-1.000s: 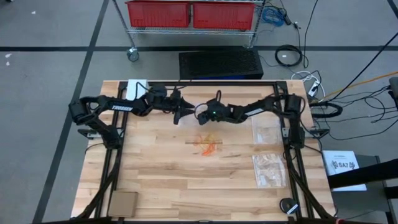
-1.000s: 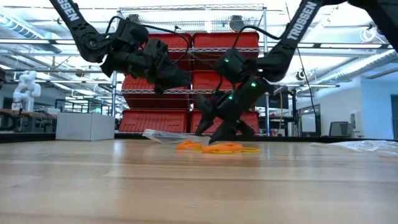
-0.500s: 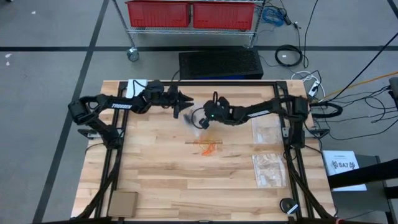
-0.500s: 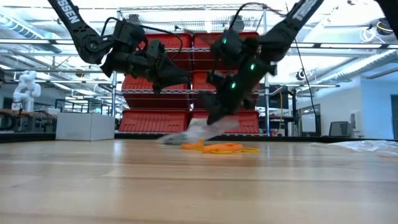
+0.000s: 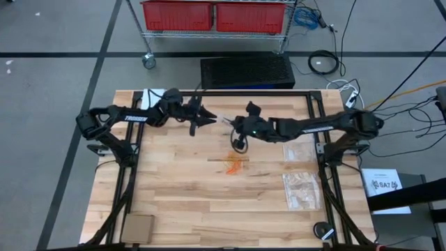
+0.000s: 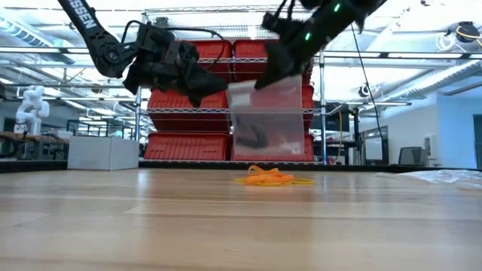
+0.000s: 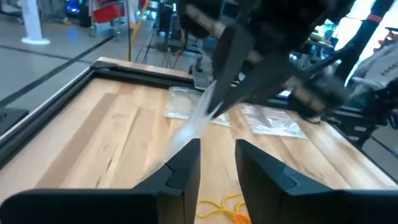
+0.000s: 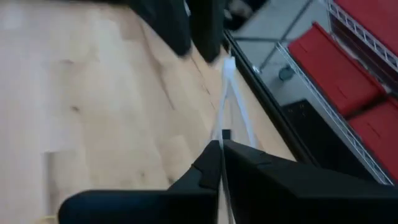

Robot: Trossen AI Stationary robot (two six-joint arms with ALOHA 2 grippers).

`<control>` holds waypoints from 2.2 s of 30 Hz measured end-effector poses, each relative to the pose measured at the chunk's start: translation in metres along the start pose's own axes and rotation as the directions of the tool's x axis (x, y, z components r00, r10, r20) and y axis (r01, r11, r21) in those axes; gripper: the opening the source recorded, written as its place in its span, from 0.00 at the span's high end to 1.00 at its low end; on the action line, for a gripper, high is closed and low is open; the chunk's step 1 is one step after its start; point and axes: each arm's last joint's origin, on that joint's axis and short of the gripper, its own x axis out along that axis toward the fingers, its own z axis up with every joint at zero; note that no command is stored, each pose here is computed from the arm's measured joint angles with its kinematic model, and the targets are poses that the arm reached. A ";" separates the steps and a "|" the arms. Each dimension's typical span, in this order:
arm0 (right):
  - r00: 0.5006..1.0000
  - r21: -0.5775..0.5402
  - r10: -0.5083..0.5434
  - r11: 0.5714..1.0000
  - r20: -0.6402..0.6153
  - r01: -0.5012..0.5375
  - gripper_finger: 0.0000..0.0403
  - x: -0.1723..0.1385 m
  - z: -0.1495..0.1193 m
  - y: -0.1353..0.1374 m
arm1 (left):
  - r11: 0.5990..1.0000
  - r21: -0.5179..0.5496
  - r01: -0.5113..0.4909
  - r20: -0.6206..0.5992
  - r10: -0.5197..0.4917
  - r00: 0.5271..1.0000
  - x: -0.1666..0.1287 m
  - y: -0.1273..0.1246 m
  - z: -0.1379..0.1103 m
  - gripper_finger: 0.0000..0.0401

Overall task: Sort rubber bands
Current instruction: Close the top left transparent zip bag

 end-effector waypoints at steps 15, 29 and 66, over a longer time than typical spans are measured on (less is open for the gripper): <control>0.997 -0.055 0.019 0.998 0.075 -0.015 1.00 -0.043 0.013 0.019 | 0.988 0.144 0.058 0.077 -0.069 0.995 0.007 -0.011 0.010 0.74; 0.997 -0.064 0.031 0.998 0.077 -0.026 1.00 -0.045 0.012 0.023 | 0.988 0.145 0.047 0.080 -0.059 0.995 0.007 -0.011 0.010 0.74; 0.991 -0.056 0.030 0.998 0.128 -0.023 1.00 -0.057 0.020 0.016 | 0.969 0.181 0.168 0.063 -0.182 0.981 0.007 -0.014 0.010 0.74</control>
